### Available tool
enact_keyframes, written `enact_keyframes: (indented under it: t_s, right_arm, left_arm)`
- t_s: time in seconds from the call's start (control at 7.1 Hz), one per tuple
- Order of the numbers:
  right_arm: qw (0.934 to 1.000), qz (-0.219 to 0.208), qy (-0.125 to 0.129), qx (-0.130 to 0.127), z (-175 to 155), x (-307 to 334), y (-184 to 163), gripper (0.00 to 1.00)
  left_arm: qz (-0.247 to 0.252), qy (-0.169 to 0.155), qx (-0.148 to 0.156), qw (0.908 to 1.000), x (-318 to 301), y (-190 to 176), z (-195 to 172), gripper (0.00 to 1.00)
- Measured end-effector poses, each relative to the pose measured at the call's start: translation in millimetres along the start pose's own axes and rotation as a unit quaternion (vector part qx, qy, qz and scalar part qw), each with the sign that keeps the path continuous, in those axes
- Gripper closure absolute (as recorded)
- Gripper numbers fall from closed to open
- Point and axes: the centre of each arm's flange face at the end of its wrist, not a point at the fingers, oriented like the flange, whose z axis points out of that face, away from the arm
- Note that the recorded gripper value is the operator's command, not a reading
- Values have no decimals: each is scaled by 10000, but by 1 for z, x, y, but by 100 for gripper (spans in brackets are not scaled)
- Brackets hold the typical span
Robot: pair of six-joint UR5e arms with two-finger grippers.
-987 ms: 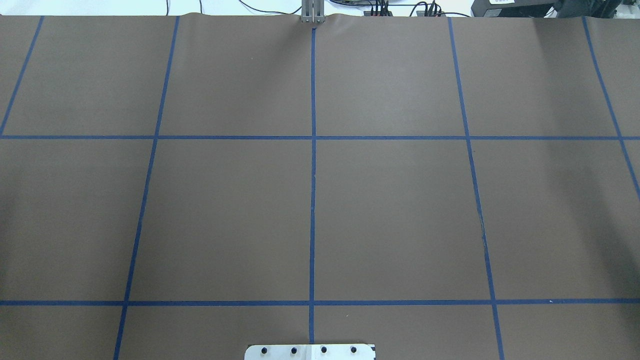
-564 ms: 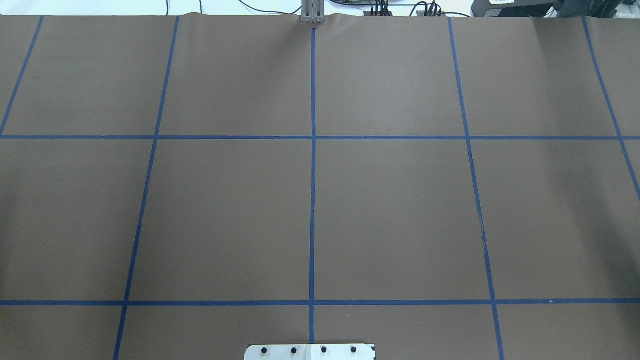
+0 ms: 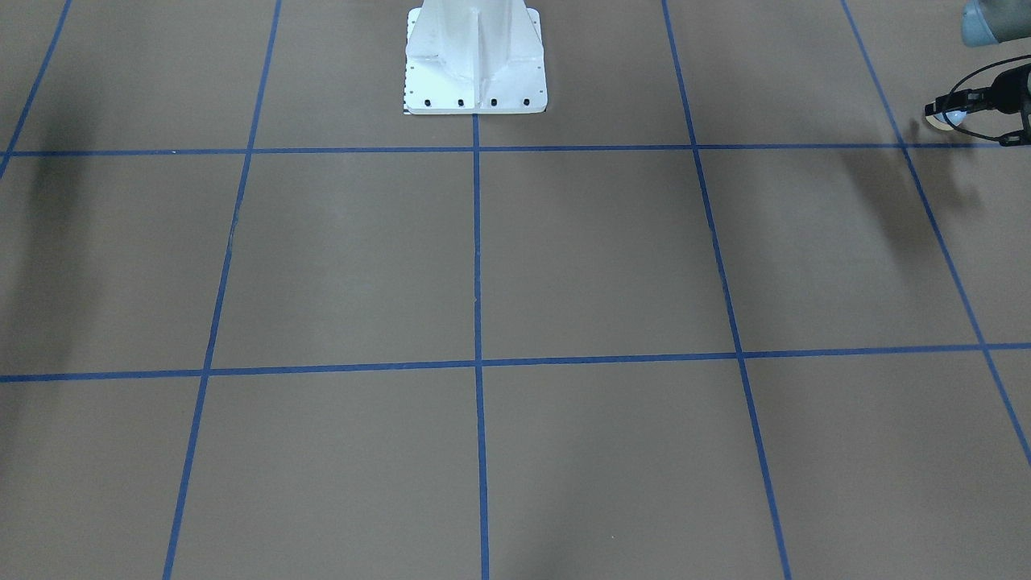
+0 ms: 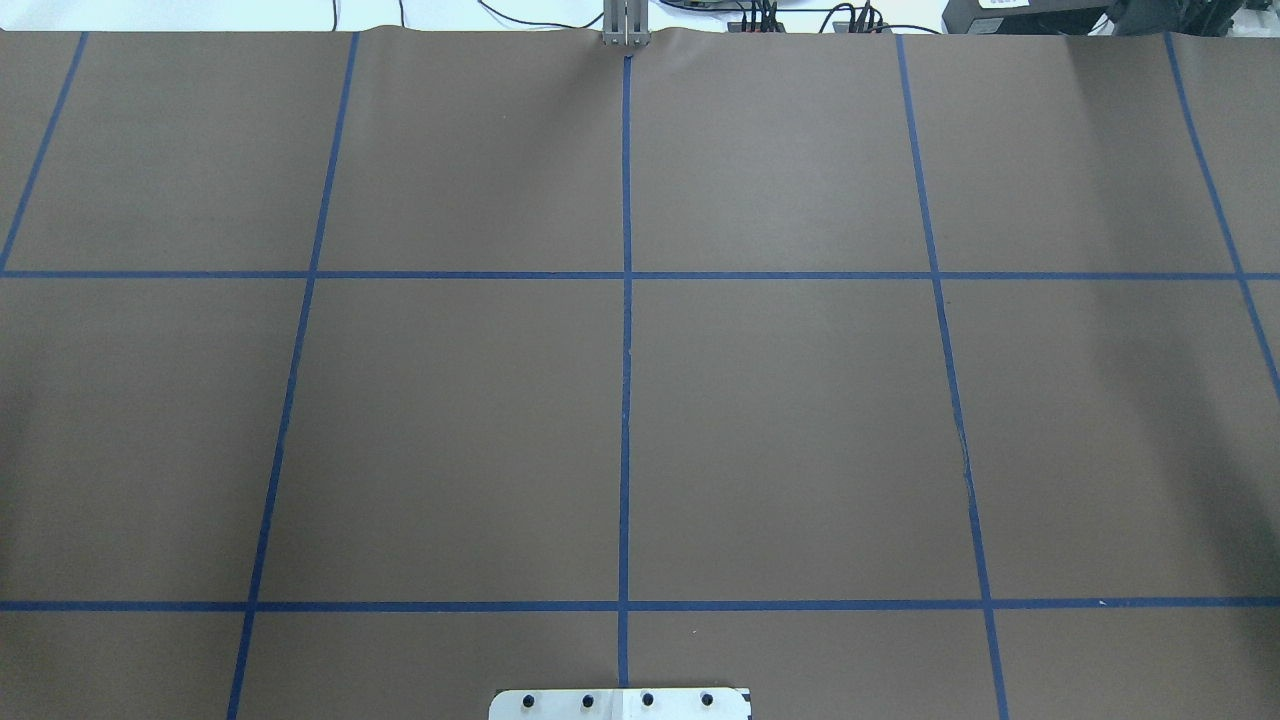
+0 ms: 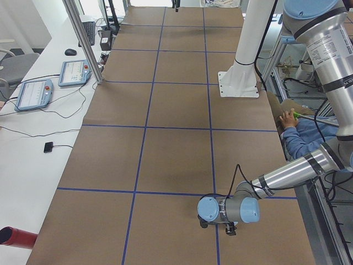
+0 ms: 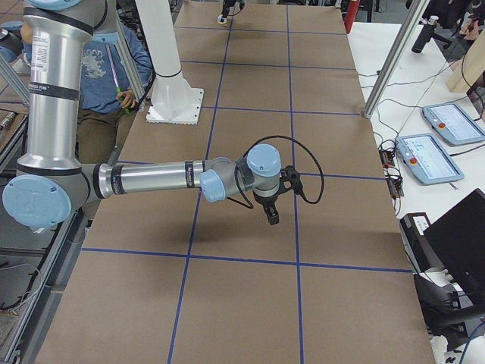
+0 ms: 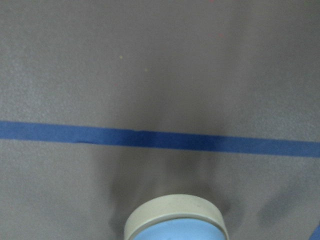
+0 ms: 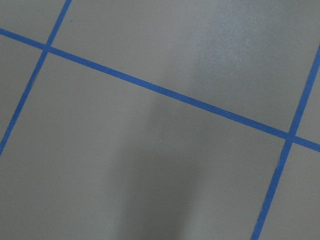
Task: Place and press bell with both arms
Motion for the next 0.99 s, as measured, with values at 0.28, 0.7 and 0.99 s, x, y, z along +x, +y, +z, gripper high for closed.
enact_keyframes:
  t_s: [0.28, 0.7, 0.99]
  right_arm:
    - [10000, 5, 0, -6, 1, 0, 0, 0]
    - [10000, 16, -6, -17, 1, 1, 1, 0]
    - [10000, 18, -10, -19, 1, 1, 2, 0]
  left_arm:
    - [27, -20, -29, 10000, 1, -1, 1, 16]
    - [56, -40, -63, 10000, 3, -2, 3, 95]
    - [171, -35, -34, 9998, 8, -4, 2, 100]
